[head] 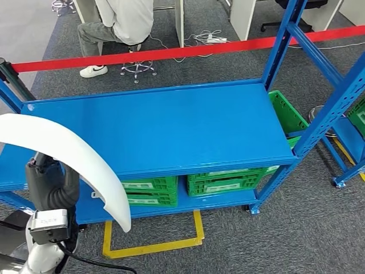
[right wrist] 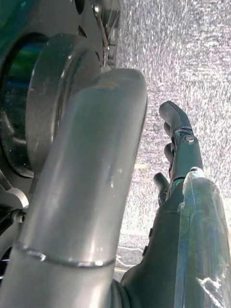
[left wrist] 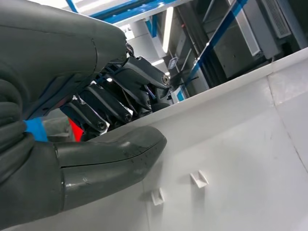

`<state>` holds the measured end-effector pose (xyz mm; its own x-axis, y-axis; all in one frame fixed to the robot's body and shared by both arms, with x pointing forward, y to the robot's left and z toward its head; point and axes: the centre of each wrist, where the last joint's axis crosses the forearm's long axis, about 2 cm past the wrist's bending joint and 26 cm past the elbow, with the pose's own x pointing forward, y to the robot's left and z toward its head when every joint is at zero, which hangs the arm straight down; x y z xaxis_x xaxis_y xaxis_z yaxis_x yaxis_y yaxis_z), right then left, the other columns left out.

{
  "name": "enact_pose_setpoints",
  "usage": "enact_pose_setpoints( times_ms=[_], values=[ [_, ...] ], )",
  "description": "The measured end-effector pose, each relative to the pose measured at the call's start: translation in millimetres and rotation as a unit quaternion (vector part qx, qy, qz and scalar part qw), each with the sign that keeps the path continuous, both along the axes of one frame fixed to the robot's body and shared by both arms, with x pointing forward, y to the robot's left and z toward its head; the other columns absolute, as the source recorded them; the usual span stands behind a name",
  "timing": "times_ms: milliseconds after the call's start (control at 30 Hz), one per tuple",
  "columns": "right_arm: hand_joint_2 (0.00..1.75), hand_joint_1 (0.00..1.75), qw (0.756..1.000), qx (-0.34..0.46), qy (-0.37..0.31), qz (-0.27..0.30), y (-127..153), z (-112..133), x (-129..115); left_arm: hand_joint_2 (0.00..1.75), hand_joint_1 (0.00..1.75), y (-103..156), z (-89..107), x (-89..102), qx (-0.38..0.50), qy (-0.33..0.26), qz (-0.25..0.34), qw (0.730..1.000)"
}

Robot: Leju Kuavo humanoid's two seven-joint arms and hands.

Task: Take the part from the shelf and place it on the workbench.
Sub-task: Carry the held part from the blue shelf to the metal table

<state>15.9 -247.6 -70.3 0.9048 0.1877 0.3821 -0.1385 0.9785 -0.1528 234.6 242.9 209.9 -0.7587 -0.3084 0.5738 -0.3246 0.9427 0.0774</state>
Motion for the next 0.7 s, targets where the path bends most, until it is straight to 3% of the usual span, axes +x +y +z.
enact_pose_setpoints(
  times_ms=[700],
  values=[
    [0.00,0.00,1.000,0.001,-0.003,0.004,-1.5,0.3,2.5,1.75,1.64,0.2,-1.7,-3.4,0.007,0.004,0.001,1.000]
  ],
)
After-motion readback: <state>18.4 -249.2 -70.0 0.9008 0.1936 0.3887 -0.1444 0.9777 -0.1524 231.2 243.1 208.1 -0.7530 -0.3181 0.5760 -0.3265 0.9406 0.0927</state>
